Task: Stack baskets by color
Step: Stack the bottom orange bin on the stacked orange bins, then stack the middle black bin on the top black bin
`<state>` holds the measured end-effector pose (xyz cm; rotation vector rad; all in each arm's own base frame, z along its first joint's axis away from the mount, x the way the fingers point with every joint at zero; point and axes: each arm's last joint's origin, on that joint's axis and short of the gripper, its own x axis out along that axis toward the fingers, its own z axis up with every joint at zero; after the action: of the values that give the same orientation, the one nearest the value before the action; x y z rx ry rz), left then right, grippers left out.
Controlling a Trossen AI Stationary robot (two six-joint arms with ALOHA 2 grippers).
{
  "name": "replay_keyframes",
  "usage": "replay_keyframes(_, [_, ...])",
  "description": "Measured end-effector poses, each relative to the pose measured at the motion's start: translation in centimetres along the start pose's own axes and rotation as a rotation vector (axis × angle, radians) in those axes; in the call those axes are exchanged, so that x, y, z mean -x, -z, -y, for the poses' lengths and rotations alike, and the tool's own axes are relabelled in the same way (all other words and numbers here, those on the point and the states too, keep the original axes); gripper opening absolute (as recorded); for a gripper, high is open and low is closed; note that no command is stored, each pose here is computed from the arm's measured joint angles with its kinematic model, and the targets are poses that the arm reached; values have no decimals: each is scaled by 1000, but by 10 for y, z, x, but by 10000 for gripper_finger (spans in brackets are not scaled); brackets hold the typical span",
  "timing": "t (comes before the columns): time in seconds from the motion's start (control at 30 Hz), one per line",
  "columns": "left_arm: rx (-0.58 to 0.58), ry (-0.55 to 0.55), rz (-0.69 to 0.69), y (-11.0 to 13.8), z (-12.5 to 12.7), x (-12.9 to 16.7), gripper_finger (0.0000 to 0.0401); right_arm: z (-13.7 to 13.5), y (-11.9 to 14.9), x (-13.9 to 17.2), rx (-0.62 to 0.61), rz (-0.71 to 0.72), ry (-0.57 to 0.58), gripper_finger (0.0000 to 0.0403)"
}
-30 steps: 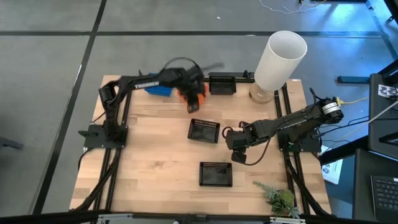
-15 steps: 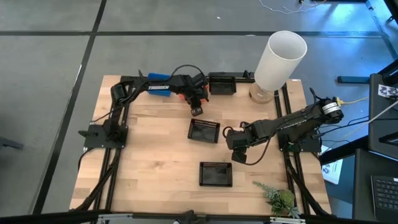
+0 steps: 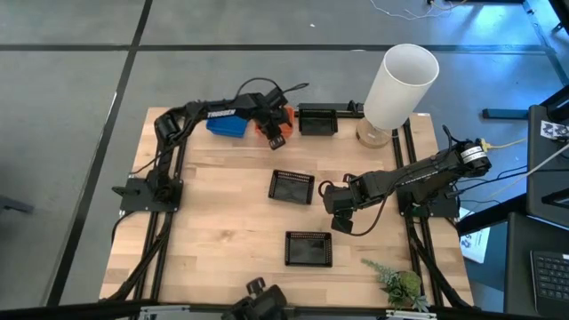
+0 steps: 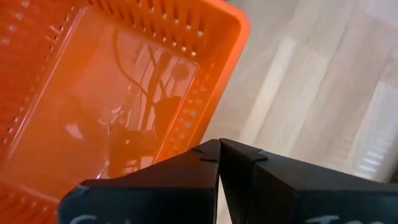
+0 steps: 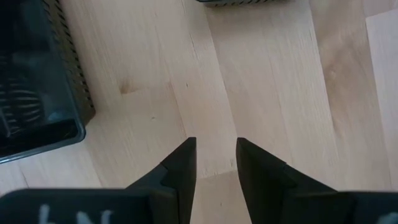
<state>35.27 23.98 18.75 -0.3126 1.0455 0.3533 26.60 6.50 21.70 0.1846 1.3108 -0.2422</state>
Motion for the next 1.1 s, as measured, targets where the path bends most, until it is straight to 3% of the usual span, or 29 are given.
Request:
replay_keyframes(0.3, [-13, 26, -14, -10, 6, 14, 0, 0, 0, 0, -1, -8, -14, 113])
replay_keyframes(0.43, [-36, 70, -168, -17, 32, 40, 0, -1, 0, 0, 1, -17, -31, 113])
replay_keyframes(0.67, [-106, -2, -481, -12, 90, 96, 0, -3, -7, 0, 56, 86, -6, 113])
replay_keyframes(0.73, [-141, -13, -536, -7, 103, 106, 0, -4, -12, 1, 101, 152, 8, 113])
replay_keyframes(0.9, [-192, 32, -526, 14, 124, 133, 0, -7, -26, 4, 200, 331, 89, 113])
replay_keyframes(1.1, [-132, -22, -474, 75, 114, 182, 0, -5, -37, 7, 251, 443, 155, 113])
